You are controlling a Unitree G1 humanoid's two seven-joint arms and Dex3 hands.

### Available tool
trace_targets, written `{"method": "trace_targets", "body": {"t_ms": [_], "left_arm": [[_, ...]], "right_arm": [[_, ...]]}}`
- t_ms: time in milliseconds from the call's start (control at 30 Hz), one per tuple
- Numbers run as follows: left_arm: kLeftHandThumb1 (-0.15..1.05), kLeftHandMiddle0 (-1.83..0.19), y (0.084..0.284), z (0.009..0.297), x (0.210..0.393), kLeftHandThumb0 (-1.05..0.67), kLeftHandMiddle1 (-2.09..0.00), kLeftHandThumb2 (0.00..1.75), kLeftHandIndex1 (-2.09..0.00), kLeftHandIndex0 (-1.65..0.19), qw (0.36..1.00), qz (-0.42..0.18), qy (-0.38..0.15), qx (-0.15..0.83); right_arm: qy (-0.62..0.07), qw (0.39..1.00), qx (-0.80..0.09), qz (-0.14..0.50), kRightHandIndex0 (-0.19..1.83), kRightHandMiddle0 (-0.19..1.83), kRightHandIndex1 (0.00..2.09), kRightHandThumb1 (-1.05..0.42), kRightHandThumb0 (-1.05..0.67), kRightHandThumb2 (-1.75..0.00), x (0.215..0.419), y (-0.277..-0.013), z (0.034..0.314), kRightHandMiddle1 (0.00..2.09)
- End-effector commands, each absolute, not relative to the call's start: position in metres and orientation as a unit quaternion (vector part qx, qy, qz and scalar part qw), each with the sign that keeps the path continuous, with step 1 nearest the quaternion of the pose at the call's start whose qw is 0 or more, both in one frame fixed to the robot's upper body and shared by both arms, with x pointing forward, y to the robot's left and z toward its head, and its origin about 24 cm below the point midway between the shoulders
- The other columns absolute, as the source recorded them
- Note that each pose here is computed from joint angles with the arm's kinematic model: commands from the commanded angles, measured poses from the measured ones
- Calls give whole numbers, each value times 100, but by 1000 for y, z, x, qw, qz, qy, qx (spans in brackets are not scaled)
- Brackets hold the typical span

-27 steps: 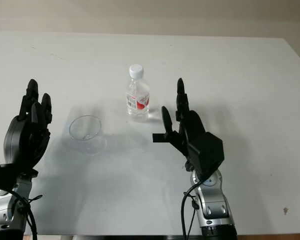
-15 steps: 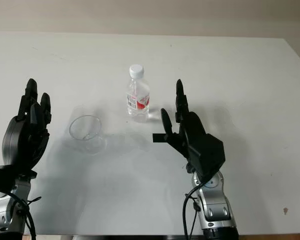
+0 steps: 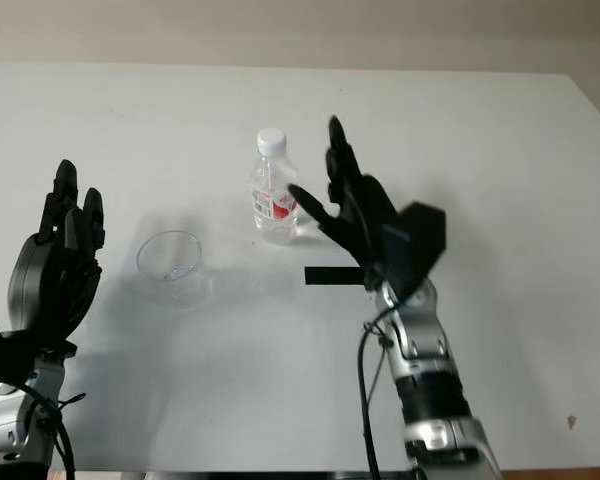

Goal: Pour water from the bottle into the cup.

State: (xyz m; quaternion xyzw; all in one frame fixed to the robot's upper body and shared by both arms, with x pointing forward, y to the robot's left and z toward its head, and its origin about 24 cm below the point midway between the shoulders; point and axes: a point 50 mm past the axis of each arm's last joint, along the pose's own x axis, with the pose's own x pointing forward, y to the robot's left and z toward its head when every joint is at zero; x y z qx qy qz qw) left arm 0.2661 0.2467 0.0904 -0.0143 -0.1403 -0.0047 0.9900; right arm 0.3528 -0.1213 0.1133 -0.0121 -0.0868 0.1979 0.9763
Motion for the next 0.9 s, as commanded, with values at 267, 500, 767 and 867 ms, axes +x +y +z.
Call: {"method": "trace_targets", "body": {"t_ms": [267, 500, 767, 867], "left_arm": [[105, 19, 247, 97, 267, -72, 0, 50, 0, 19, 989, -5, -146, 0], [105, 19, 247, 98, 268, -72, 0, 53, 0, 19, 989, -1, -147, 3], [105, 19, 246, 100, 270, -72, 0, 54, 0, 19, 989, -5, -147, 2], [105, 19, 246, 100, 272, -73, 0, 54, 0, 19, 989, -4, -149, 5]], "right_arm": [[-60, 973, -26, 221, -19, -19, 0, -96, -99, -5, 373, -107, 116, 0], [-37, 969, -23, 243, -19, -19, 0, -95, -98, -5, 378, -101, 109, 0], [-50, 961, -6, 272, -19, -19, 0, -93, -95, -5, 376, -99, 99, 0], [-53, 954, 8, 294, -19, -19, 0, -92, -92, -5, 375, -97, 97, 0]]}}
